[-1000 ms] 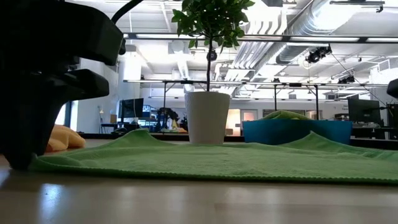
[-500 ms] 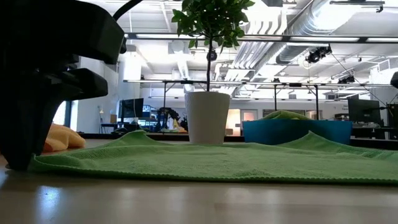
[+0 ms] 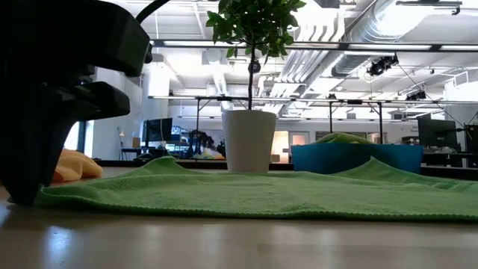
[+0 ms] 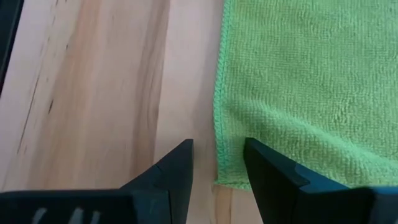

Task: Sort microfiber towel by color & place in baskets
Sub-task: Fold the green towel

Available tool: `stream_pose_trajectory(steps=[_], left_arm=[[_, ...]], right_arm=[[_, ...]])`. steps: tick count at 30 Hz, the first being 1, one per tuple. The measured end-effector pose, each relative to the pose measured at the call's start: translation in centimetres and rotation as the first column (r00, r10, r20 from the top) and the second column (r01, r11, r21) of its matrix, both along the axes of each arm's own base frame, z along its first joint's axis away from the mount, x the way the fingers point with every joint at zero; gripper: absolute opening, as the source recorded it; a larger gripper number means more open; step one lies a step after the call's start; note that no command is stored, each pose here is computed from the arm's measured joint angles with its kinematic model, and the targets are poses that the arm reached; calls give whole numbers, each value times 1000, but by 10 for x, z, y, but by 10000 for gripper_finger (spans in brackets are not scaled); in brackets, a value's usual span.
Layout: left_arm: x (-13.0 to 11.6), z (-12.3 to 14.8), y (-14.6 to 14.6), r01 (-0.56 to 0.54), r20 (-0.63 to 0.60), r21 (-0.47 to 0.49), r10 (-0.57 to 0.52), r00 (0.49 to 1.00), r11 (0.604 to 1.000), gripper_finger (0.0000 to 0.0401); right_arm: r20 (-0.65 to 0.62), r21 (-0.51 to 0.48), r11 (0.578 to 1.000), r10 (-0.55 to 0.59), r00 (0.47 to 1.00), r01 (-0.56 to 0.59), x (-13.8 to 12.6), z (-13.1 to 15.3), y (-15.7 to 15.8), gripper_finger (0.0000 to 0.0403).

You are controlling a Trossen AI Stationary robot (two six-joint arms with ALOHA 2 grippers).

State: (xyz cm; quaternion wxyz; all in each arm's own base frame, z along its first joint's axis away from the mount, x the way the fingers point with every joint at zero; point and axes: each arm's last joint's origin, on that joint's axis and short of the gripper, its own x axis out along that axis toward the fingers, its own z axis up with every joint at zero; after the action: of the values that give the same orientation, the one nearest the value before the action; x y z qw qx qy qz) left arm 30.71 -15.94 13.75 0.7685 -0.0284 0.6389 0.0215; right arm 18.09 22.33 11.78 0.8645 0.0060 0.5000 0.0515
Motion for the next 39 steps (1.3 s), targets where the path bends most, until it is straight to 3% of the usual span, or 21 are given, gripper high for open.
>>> stream_pose_trajectory(steps=[6, 14, 19, 25, 30, 35, 39], left_arm=[[0, 0, 0, -22, 2, -4, 22, 1000, 1000, 5], [3, 1, -4, -46, -5, -106, 46, 999, 993, 5], [6, 9, -11, -61, -54, -241, 49, 997, 969, 5], [21, 35, -23, 16, -13, -375, -23, 1000, 927, 5], [29, 50, -22, 26, 43, -318, -13, 999, 948, 5], [27, 56, -11, -83, -17, -188, 81, 997, 979, 5], [22, 56, -3, -189, -74, -107, 181, 981, 976, 5]], right_arm=[[7, -19, 1000, -14, 1000, 14, 0, -3, 0, 117], [-34, 0, 1000, -13, 999, 13, -1, -4, 0, 10], [-77, 56, 998, -23, 997, 27, -2, 6, 0, 14], [-105, 156, 984, 100, 989, -83, -1, 38, 4, 4], [-122, 75, 989, 132, 984, -124, 4, 50, -2, 2], [-183, -86, 993, 67, 981, -84, 8, 50, -21, 1], [-215, -165, 983, 38, 976, -74, 14, 49, -36, 1]])
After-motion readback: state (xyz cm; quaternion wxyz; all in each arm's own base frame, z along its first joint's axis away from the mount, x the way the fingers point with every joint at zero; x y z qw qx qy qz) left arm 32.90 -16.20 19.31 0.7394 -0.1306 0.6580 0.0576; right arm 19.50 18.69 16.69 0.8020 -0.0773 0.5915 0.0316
